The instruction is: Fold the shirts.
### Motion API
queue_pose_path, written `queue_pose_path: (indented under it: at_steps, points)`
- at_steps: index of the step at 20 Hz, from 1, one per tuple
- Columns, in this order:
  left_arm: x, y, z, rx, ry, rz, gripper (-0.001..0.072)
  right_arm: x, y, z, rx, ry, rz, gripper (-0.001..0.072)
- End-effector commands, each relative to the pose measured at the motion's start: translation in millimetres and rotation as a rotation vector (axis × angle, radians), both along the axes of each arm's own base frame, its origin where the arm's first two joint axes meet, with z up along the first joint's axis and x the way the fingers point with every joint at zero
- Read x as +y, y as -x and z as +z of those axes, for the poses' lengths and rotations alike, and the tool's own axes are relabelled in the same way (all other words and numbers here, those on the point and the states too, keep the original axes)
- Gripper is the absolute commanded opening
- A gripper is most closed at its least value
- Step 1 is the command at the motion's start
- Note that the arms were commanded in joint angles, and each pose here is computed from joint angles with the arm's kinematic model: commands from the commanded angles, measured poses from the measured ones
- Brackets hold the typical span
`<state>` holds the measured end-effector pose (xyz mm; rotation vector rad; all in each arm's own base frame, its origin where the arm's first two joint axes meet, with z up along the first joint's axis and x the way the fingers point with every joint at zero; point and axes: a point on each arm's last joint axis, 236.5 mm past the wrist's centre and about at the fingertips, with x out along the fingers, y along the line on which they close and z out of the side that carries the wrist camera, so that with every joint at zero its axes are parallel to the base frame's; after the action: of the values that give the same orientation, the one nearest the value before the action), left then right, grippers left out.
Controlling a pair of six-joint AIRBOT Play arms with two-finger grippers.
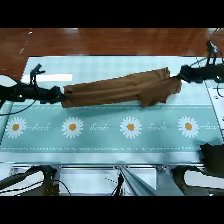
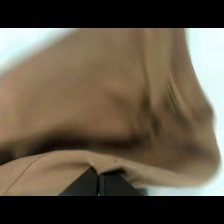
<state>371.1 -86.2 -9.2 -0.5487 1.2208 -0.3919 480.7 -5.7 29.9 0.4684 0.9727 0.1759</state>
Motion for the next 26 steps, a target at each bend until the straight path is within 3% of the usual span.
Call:
queue_pose_path:
  at_steps: [1, 4, 7, 11, 12, 13, 14, 16, 17, 20, 21, 22, 23, 26]
  points:
    - [19.7, -54.7, 21.2, -0.160, -0.030, 0.129, 0.0024, 10.6, -69.4, 8.7, -0.138, -0.020, -0.081, 0.0027]
    - [29.3, -75.9, 0.2, -0.161, -0.028, 0.206, 0.0024, 15.6, -105.9, -13.5, -0.149, -0.031, -0.109, 0.0027]
    - [25.9, -95.9, -21.2, -0.134, 0.063, 0.301, 0.0023, 24.2, -128.8, -38.1, -0.143, -0.035, -0.108, 0.0028]
    - [28.4, -97.5, -65.1, -0.067, 0.056, 0.313, 0.0024, 20.1, -139.6, -63.2, -0.119, -0.068, -0.181, 0.0030]
    - [27.7, -95.5, -74.1, -0.045, 0.058, 0.311, 0.0029, 20.3, -138.8, -66.2, -0.115, -0.061, -0.173, 0.0074]
    - [27.9, -94.9, -78.0, -0.037, 0.057, 0.312, 0.0113, 21.1, -138.4, -66.1, -0.115, -0.059, -0.166, 0.0237]
    - [28.6, -95.4, -77.8, -0.039, 0.056, 0.314, 0.0258, 19.6, -138.0, -62.8, -0.120, -0.055, -0.162, 0.0373]
    - [35.2, -100.3, -67.7, -0.053, 0.066, 0.316, 0.0561, 4.5, -137.0, -44.8, -0.163, 0.008, -0.136, 0.0403]
    - [38.5, -101.0, -58.3, -0.052, 0.088, 0.303, 0.0608, -11.0, -134.9, -34.5, -0.182, 0.059, -0.135, 0.0403]
    - [48.2, -99.3, -27.9, -0.045, 0.153, 0.255, 0.0607, -78.5, -112.2, -16.7, -0.148, 0.288, -0.159, 0.0406]
    - [48.1, -96.3, -17.7, -0.040, 0.174, 0.230, 0.0602, -98.4, -98.9, -21.5, -0.092, 0.331, -0.180, 0.0471]
    - [45.9, -93.2, -7.6, -0.040, 0.190, 0.203, 0.0555, -112.5, -82.7, -32.4, -0.014, 0.323, -0.204, 0.0540]
    - [43.1, -90.8, 1.3, -0.045, 0.198, 0.181, 0.0502, -116.9, -67.5, -46.0, 0.061, 0.286, -0.201, 0.0560]
    - [31.2, -85.6, 25.8, -0.085, 0.198, 0.134, 0.0508, -96.0, -40.3, -78.5, 0.214, 0.008, -0.177, 0.0590]
